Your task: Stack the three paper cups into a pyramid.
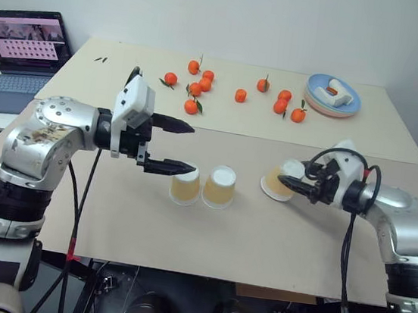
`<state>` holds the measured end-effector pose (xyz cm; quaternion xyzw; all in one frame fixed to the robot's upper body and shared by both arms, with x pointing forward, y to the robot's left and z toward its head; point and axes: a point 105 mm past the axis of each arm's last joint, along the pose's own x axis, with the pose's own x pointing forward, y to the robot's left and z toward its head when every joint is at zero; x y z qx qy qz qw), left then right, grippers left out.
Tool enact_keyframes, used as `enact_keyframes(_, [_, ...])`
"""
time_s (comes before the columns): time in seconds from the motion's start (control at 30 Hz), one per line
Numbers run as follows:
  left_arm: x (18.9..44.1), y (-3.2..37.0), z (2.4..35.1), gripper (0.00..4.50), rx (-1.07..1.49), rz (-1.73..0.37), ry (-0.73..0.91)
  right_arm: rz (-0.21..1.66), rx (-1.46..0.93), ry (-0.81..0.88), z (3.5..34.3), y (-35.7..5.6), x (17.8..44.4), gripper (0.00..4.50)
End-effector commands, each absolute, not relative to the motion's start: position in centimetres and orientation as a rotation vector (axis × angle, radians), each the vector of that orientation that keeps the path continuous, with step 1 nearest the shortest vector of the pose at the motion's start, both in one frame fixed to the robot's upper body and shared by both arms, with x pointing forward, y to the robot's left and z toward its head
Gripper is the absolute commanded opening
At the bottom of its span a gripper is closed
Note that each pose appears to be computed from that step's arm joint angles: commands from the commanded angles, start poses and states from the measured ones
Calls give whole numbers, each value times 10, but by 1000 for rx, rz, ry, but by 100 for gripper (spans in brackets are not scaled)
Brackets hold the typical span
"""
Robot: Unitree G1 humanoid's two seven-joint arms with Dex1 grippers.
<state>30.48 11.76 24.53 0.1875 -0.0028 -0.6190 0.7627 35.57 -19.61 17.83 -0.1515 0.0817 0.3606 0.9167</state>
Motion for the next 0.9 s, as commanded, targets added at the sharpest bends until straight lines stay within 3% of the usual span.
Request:
enact_keyframes(0.03, [308, 130, 246, 450, 416, -1285, -20, 761, -331, 12, 236, -187, 357, 281])
enact_keyframes(0.17, [315, 152, 238, 450, 392, -1172, 11, 879, -358, -57, 284, -162, 348, 281])
enact_keyframes(0.4, [314, 176, 228, 450, 346, -1035, 47, 1203, -385, -51, 326, -97, 317, 281])
enact_keyframes(0.57, [304, 170, 222, 450, 350, -1063, 61, 1420, -478, 26, 314, -57, 295, 281])
enact_keyframes(0.9, [284, 164, 215, 450, 350, -1111, 106, 1453, -555, 83, 281, -42, 313, 281])
